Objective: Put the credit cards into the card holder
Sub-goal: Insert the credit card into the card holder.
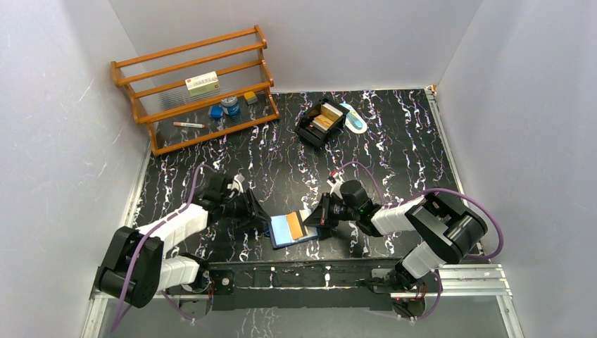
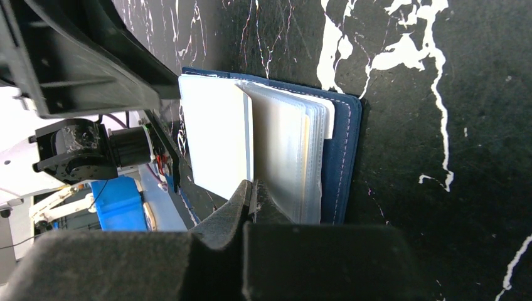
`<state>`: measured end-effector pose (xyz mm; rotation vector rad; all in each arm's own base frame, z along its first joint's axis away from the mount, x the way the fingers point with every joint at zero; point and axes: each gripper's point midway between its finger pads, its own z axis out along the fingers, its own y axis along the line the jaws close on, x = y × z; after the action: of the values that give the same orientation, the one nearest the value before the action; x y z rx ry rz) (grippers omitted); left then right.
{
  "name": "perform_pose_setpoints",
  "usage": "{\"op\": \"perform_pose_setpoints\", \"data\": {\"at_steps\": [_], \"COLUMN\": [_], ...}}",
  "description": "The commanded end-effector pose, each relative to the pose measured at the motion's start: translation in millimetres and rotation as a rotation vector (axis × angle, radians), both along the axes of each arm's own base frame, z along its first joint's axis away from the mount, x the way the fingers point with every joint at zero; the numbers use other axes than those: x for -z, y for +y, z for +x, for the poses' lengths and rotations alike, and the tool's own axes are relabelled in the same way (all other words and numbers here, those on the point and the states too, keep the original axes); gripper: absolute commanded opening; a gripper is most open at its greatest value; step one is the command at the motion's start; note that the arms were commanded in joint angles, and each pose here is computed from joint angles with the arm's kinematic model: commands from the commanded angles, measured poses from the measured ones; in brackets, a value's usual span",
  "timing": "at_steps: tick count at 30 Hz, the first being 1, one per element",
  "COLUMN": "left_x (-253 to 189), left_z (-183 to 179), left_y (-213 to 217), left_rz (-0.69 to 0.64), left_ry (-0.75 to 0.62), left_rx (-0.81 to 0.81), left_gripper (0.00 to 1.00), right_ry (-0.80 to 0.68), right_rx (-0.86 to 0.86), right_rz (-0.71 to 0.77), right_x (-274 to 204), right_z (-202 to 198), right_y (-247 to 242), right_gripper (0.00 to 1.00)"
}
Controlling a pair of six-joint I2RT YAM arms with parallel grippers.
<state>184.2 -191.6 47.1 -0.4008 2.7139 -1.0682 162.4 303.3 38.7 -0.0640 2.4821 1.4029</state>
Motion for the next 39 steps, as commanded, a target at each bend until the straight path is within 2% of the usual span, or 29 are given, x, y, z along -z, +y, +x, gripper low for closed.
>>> {"op": "perform_pose_setpoints", "data": {"at_steps": [1, 11, 22, 39], "left_x": [4.0, 27.2, 41.5, 52.0], "left_z": [-17.0, -25.2, -20.0, -21.3], "left_y": [-7.6, 0.8, 0.5, 3.4], "left_rz": [-0.082, -0.031, -0.01, 0.018], "left_ry": [0.056, 0.091, 0.105, 0.129], "left_rx": [0.033, 0.017, 0.026, 0.026], "left_gripper": [0.4, 0.3, 0.07, 0.04], "right_ry": [-0.042, -0.031, -0.005, 0.04], "right_rx": [-0.012, -0.015, -0.033, -0.053], "right_rz": [0.019, 0.034, 0.062, 0.05], "right_x": [-6.4, -7.5, -6.1, 0.2], "right_z": [5.1, 4.0, -1.7, -7.2], "right_y": [5.9, 7.7, 9.7, 9.9], "right_gripper": [0.0, 0.0, 0.0, 0.0]}}
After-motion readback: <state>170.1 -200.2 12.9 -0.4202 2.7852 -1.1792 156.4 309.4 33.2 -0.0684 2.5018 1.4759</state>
